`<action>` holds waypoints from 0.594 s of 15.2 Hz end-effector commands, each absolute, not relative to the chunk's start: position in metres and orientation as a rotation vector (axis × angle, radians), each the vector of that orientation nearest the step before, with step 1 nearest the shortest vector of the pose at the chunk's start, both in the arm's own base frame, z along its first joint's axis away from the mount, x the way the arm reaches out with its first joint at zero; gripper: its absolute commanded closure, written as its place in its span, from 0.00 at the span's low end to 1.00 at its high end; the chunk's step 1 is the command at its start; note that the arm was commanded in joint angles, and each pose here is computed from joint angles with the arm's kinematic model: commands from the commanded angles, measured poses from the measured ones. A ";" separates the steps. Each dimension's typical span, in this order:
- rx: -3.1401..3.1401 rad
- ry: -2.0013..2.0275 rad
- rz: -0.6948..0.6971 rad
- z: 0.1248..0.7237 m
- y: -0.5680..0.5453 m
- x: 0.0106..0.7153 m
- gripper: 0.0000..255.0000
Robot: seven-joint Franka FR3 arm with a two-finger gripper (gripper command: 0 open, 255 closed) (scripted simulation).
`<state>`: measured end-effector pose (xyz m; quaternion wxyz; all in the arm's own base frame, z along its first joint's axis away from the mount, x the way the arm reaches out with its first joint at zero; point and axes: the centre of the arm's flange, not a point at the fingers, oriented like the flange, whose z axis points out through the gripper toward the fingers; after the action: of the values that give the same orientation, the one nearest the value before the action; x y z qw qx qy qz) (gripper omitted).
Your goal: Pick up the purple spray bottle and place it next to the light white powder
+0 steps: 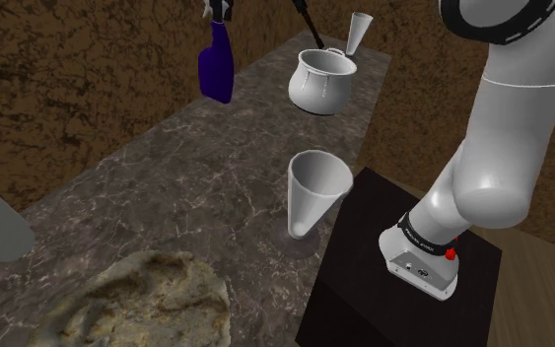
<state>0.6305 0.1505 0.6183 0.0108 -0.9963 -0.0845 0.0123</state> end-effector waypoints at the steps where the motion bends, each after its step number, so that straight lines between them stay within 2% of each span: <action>1: -3.109 -0.262 0.038 0.620 0.170 0.615 1.00; 9: -3.109 -0.262 0.038 0.620 0.255 0.552 1.00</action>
<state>0.5626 0.2414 0.6192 0.0110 -0.9963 -0.0846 0.0126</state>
